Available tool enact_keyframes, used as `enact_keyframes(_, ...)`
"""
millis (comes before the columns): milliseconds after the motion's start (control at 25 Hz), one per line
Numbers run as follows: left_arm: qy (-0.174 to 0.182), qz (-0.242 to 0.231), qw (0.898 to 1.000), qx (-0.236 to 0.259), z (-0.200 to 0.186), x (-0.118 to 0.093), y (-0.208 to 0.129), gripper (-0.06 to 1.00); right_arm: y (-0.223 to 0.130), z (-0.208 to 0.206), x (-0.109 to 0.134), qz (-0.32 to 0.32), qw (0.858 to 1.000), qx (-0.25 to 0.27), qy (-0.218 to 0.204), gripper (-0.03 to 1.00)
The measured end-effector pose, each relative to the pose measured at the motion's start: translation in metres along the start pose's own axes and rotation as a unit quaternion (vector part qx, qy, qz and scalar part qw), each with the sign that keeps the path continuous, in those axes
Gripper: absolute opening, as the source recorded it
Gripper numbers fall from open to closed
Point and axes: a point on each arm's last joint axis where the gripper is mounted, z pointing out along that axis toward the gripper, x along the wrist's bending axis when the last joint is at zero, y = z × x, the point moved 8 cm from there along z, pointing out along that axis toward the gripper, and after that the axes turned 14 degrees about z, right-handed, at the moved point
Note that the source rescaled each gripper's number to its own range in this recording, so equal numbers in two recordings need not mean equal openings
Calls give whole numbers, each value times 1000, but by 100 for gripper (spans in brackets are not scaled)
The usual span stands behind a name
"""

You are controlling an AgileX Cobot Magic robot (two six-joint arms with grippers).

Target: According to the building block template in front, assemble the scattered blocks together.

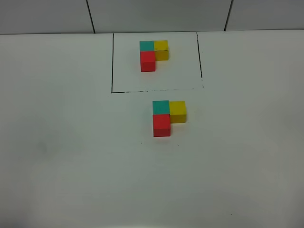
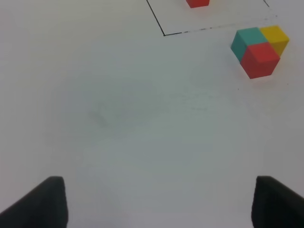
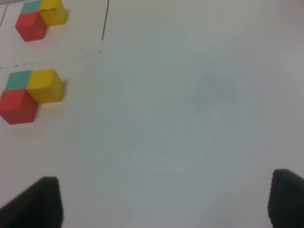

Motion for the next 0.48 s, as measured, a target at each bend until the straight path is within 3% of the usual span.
enact_keyframes(480, 0, 0, 1000, 0, 0, 0, 0, 79, 0, 0, 0, 1, 1000, 0, 0, 82)
